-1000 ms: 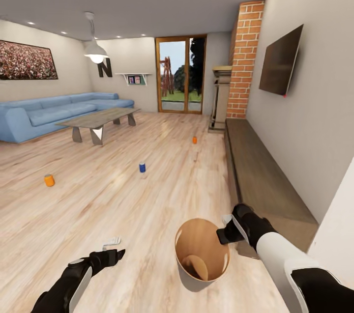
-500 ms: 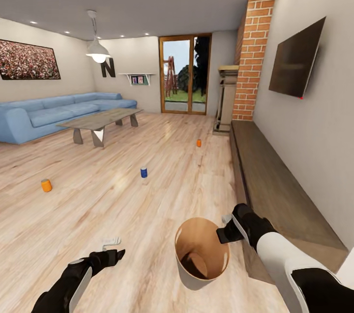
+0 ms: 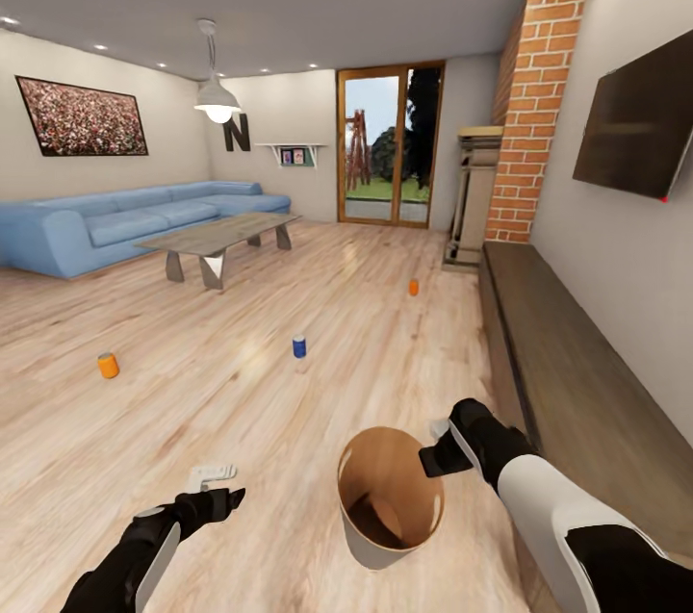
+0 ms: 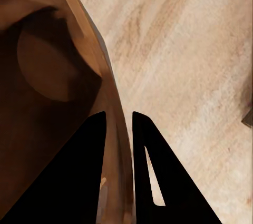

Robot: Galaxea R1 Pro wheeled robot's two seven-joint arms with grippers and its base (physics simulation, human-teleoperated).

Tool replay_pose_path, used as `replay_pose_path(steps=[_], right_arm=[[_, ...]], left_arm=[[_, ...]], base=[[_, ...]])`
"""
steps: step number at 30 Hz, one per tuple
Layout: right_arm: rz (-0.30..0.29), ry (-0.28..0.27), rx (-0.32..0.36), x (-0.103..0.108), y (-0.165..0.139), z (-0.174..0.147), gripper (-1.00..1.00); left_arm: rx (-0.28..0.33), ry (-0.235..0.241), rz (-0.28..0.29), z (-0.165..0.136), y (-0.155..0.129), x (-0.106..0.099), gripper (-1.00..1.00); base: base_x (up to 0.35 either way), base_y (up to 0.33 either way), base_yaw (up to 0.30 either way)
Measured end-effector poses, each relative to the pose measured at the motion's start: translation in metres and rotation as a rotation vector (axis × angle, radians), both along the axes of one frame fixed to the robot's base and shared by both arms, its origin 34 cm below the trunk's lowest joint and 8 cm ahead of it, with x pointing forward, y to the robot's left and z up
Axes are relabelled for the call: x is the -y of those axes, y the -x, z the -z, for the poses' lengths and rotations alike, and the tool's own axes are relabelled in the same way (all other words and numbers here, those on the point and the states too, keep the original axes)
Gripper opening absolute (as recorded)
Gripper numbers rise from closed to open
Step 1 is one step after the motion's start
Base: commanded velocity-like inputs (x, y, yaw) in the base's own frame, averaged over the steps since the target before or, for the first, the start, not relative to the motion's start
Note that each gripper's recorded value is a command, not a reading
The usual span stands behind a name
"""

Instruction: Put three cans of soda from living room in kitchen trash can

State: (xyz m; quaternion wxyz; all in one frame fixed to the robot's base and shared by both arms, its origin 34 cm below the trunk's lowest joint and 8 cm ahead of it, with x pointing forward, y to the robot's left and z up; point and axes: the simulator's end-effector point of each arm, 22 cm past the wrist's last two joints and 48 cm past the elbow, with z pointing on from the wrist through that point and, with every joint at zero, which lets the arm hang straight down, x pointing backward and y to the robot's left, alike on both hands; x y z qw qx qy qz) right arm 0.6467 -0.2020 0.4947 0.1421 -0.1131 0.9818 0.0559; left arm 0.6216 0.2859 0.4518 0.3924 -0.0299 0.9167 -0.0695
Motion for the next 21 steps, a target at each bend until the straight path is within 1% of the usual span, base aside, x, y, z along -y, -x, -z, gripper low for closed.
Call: replay_pose_path(steps=[3, 8, 21], right_arm=[[0.002, -0.007, -0.002, -0.0015, 0.0002, 0.0002, -1.0], [-0.001, 0.002, -0.002, 0.0001, 0.0002, 0.0011, -1.0], [0.002, -0.004, -0.003, -0.001, 0.0003, 0.001, -1.0]], left_arm=[[0.0, 0.0, 0.0, -0.0001, -0.0002, 0.0, 1.0], [0.0, 0.001, 0.0, 0.0001, -0.0002, 0.0, 1.0], [-0.001, 0.003, 0.0, 0.0006, 0.0, 0.0001, 1.0]], base=[[0.328, 0.0, 0.24], [0.328, 0.02, 0.241], [0.302, 0.134, 0.245]])
